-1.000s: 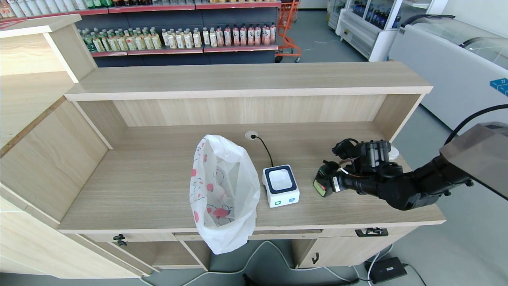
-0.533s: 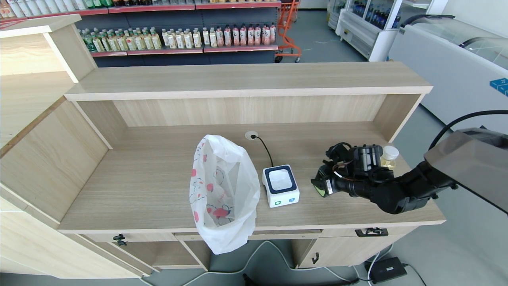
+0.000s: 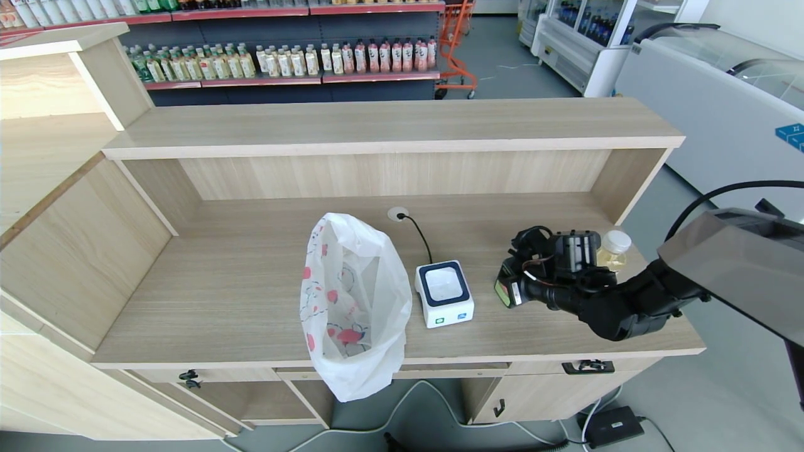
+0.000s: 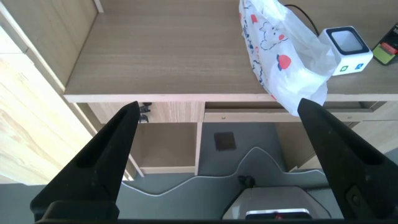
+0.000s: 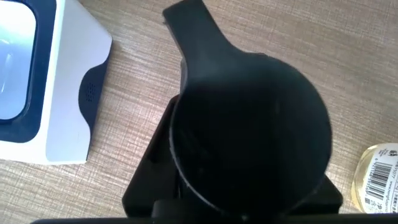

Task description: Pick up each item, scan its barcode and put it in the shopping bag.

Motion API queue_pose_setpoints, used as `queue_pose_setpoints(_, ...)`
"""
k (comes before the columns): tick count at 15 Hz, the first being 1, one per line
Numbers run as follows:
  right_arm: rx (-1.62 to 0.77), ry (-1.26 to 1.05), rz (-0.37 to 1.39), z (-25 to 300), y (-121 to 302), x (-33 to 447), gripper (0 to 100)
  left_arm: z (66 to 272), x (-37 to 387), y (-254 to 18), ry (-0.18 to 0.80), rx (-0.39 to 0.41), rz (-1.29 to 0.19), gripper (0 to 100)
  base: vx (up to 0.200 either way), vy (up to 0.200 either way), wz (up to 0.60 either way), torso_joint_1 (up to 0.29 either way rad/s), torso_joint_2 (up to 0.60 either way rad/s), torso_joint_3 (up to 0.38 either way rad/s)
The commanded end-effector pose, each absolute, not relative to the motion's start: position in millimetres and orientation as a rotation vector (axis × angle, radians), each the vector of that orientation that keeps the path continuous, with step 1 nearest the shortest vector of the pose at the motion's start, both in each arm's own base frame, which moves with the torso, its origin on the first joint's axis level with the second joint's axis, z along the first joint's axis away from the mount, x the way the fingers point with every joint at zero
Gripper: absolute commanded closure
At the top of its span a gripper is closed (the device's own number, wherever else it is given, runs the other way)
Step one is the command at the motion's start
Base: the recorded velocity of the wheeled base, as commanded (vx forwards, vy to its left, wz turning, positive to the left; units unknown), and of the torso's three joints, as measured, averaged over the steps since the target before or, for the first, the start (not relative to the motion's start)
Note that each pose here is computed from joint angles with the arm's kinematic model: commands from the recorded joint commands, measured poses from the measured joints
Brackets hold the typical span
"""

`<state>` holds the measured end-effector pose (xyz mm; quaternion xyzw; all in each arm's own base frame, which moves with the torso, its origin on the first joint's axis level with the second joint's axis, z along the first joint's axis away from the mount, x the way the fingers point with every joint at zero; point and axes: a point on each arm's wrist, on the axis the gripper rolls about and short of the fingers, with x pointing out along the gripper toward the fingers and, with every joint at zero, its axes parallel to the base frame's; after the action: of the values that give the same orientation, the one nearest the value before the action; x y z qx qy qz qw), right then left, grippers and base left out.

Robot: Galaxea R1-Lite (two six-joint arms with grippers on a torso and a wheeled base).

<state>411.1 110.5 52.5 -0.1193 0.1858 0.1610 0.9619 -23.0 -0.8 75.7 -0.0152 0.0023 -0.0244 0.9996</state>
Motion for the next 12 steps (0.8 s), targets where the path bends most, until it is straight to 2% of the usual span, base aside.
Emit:
queue_pose_setpoints(1,-0.240,0.361,0.318,55,107,408,100,76,-23,-1,0.004,-0.031,-0.049,0,0.000,0.000,0.00,0.000,0.00,0.000)
queue_pose_setpoints(4,-0.233,0.312,0.302,74,99,399,100,76,-23,-1,0.005,-0.031,-0.049,0,0.000,0.000,0.00,0.000,0.00,0.000)
queue_pose_setpoints(6,-0.216,0.206,0.277,127,87,374,100,76,-23,-1,0.004,-0.031,-0.049,0,0.000,0.000,0.00,0.000,0.00,0.000)
queue_pose_setpoints(8,-0.193,0.103,0.267,179,74,332,100,76,-23,-1,0.005,-0.031,-0.049,0,0.000,0.000,0.00,0.000,0.00,0.000)
queue_pose_setpoints(11,-0.222,-0.015,0.260,219,60,270,100,76,-23,-1,0.004,-0.031,-0.049,0,0.000,0.000,0.00,0.000,0.00,0.000)
queue_pose_setpoints(12,-0.287,-0.040,0.262,219,55,242,100,76,-23,-1,0.005,-0.031,-0.047,0,0.000,0.000,0.00,0.000,0.00,0.000)
